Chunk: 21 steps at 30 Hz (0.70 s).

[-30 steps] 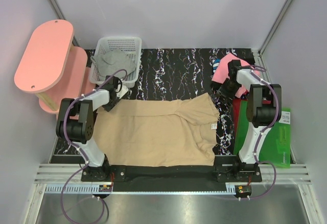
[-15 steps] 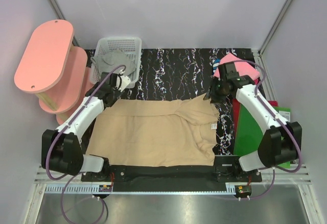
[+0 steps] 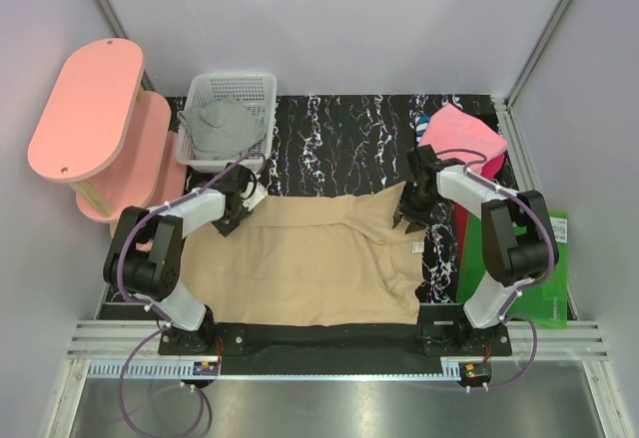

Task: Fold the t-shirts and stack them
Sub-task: Fold the flattened tshirt in 1/3 of the way

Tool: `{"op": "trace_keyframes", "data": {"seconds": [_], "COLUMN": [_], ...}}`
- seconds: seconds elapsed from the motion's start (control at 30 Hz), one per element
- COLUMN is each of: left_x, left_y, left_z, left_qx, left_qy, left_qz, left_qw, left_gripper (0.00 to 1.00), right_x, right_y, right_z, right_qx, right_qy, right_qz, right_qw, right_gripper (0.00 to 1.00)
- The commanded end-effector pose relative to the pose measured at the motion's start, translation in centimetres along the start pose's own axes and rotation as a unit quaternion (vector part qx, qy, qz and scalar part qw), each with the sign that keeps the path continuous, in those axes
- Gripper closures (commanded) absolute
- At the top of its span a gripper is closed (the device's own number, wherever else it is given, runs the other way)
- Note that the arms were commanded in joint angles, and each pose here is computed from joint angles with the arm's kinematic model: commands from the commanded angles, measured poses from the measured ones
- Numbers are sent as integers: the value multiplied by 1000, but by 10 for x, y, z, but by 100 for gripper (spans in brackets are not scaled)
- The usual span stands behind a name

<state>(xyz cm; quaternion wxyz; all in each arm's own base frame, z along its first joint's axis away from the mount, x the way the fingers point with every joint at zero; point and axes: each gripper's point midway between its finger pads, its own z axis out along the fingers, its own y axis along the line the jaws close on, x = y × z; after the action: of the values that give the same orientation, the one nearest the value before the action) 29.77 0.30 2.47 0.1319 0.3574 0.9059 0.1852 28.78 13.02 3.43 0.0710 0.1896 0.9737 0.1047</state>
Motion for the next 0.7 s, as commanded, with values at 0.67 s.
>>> {"op": "trace_keyframes", "data": {"seconds": [0.67], "left_x": [-54], "left_y": [30], "left_z": [27], "left_qx": [-40], "left_qy": [-23], "left_qz": [-35], "left_qw": [998], "left_gripper": [57], "right_x": [-117], "right_y": [5], "right_z": [31], "right_qx": [37], "right_qy": [-33], "right_qz": [17], "right_qw": [999], "right_gripper": [61]}}
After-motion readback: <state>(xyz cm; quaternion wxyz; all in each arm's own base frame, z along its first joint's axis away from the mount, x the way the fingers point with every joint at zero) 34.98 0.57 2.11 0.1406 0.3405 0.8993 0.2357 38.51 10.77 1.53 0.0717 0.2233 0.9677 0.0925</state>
